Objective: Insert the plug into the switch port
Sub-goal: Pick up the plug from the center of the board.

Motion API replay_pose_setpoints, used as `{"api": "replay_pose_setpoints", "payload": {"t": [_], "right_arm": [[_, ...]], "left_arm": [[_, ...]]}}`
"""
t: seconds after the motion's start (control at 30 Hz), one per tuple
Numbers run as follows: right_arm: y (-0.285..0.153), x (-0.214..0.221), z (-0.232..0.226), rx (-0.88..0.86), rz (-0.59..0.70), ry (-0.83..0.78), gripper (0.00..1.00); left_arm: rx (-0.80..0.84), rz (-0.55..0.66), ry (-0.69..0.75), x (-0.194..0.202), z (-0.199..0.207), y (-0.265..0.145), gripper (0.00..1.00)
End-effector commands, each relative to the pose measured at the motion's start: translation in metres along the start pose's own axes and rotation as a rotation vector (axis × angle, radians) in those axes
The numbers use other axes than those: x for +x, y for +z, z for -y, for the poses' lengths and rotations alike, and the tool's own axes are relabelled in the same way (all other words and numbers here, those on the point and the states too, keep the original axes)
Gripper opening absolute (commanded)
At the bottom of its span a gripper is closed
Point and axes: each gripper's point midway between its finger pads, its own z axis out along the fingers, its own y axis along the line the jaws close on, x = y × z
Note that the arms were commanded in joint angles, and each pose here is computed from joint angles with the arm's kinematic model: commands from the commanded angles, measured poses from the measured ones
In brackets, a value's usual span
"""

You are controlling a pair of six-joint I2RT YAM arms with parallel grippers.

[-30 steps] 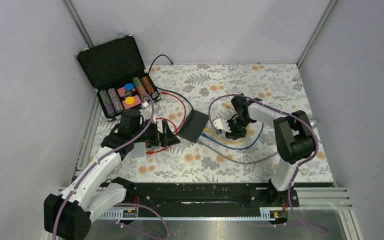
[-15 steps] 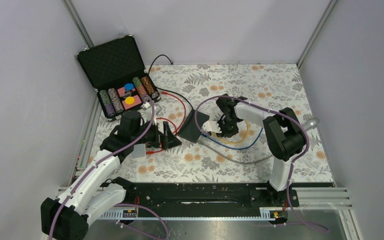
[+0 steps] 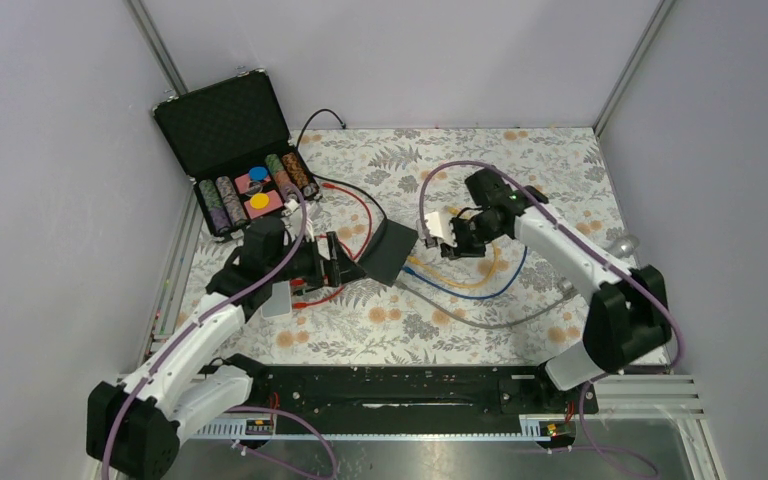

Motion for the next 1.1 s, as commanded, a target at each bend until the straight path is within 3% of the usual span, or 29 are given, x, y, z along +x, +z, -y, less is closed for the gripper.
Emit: {"api": "replay_pose_setpoints", "payload": {"t": [0.0, 0.2, 0.7, 1.07], "right_arm": [[-0.024, -0.07, -0.03, -0.056, 0.326, -0.033, 0.12], [-0.041, -0.108, -0.052, -0.043, 0.519, -0.083, 0.12], [-0.032, -0.116, -0.047, 0.024, 0.534, 0.086, 0.13], [-0.03, -0.111, -0.05, 0.053, 0.519, 0.102, 0.13]], "left_arm": [[0.136, 0.024, 0.026, -0.022, 0.03, 0.009, 0.92], [0.158, 0.015, 0.099, -0.031, 0.047, 0.019, 0.86], [0.272, -0.102, 0.112, -0.024, 0.104, 0.08, 0.63], [0.276, -0.193, 0.037, -0.006, 0.105, 0.108, 0.52]]}}
